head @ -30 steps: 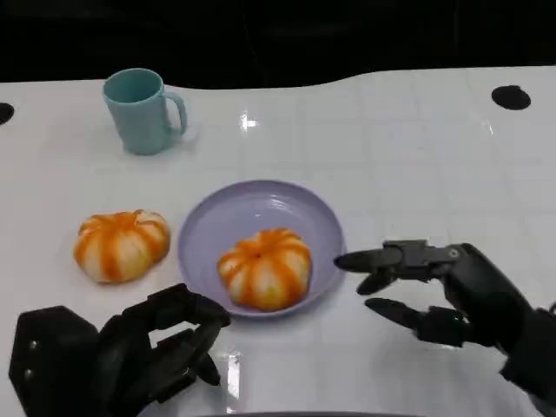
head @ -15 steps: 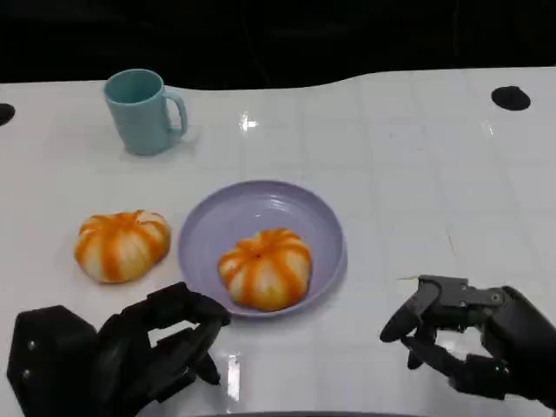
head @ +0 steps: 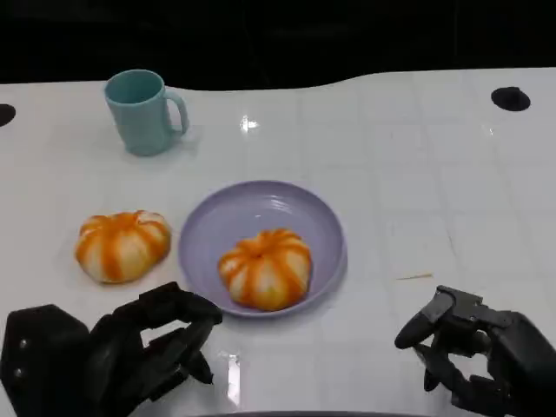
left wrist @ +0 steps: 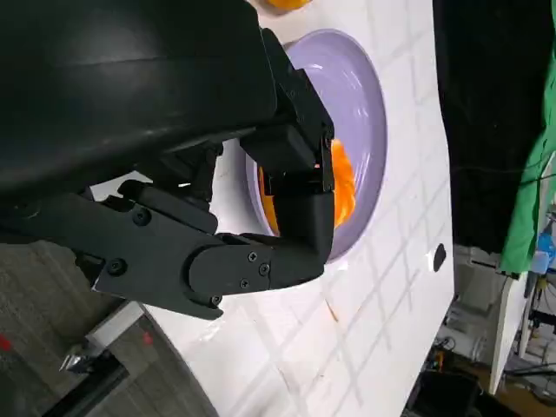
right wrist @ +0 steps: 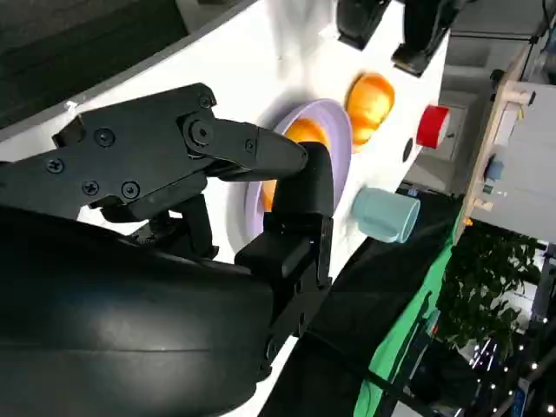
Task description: Grasp the bread from the table and place it into the plate.
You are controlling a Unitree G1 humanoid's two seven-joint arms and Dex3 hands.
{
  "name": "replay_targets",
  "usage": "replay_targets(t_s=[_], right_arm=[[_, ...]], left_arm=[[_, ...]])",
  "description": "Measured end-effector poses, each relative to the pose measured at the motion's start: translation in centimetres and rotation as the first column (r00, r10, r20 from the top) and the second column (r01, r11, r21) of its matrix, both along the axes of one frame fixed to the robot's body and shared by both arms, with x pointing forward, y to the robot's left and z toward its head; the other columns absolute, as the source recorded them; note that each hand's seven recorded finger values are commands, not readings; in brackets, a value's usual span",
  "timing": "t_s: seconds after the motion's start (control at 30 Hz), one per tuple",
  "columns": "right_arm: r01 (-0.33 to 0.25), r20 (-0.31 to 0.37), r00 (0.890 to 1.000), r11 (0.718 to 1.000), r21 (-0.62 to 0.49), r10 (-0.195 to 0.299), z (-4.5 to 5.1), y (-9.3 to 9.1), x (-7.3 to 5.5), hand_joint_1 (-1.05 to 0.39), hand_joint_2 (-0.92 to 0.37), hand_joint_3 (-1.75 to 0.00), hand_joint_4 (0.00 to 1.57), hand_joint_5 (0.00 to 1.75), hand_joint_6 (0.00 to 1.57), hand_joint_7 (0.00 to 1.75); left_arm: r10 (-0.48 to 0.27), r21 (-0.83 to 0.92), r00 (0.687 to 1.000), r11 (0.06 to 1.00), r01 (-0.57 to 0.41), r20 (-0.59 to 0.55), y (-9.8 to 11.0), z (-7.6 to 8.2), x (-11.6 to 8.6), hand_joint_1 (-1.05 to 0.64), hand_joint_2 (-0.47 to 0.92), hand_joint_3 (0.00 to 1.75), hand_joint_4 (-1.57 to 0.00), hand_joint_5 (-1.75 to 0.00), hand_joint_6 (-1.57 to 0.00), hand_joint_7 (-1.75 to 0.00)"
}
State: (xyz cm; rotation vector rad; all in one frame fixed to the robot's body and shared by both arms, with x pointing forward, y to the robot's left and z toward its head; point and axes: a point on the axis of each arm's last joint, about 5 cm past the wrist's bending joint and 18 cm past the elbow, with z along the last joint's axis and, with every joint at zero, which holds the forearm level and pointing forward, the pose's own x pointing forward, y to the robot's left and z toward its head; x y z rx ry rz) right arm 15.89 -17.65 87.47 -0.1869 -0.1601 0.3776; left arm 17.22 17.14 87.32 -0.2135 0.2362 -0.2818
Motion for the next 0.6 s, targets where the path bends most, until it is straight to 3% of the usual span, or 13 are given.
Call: replay_targets(t_s=[0.6], right_arm=[[0.007, 0.019, 1.0, 0.999, -0.043, -0.006, -0.43, 0.0, 0.14, -0.34, -0.82, -0.68, 0.78, 1.75, 0.63, 1.51]], left_arm=[[0.006, 0.005, 1.0, 1.0, -0.006, 0.0, 0.34, 0.02, 0.06, -0.42, 0.92, 0.42, -0.61, -1.74, -0.64, -1.28]])
